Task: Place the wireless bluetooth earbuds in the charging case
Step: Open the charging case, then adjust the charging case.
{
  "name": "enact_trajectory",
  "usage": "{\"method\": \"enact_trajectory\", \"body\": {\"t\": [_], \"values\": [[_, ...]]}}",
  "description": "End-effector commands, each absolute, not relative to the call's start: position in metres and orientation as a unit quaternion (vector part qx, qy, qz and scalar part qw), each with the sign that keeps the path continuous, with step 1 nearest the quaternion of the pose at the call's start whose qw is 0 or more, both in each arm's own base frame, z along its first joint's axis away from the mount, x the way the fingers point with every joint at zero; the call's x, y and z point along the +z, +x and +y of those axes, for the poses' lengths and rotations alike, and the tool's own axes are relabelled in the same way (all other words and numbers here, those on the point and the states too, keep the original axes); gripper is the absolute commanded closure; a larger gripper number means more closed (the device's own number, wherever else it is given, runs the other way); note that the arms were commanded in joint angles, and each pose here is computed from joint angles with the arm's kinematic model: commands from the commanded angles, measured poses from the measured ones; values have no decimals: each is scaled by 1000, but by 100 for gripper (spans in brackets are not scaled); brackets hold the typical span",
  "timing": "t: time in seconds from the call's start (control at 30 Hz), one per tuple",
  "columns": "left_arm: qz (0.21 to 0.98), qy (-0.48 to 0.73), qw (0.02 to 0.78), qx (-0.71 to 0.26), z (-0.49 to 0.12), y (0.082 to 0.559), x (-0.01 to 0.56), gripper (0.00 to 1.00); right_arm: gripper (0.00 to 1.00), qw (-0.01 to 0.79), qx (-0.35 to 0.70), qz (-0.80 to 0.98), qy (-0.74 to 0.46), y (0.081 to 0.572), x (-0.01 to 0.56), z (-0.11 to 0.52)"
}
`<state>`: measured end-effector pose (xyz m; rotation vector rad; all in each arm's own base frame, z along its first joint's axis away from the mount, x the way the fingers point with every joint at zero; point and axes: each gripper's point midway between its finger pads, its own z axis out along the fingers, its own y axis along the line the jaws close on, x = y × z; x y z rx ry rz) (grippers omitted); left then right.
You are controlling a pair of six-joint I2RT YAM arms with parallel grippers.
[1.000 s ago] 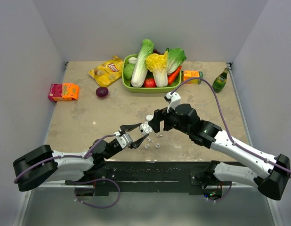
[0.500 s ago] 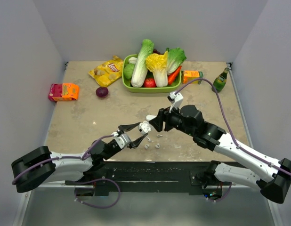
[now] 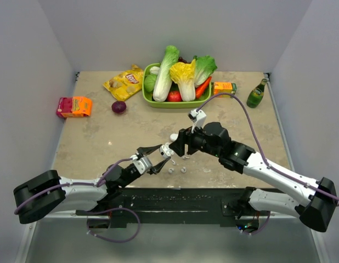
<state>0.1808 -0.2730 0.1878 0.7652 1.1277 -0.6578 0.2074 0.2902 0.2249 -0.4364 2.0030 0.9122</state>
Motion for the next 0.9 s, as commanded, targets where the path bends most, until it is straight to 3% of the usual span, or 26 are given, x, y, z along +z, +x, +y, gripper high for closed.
{"method": "enact_trajectory", "body": {"t": [0.0,0.67,0.87], "values": [[459,310,765,-327,-269,173,228,100,33,430,392,793,-182,207,236,303],[454,308,769,-330,-268,171,230,100,53,400,407,798,-192,205,218,318],[453,307,770,-330,-267,171,230,100,66,400,407,799,-191,204,217,317]]}}
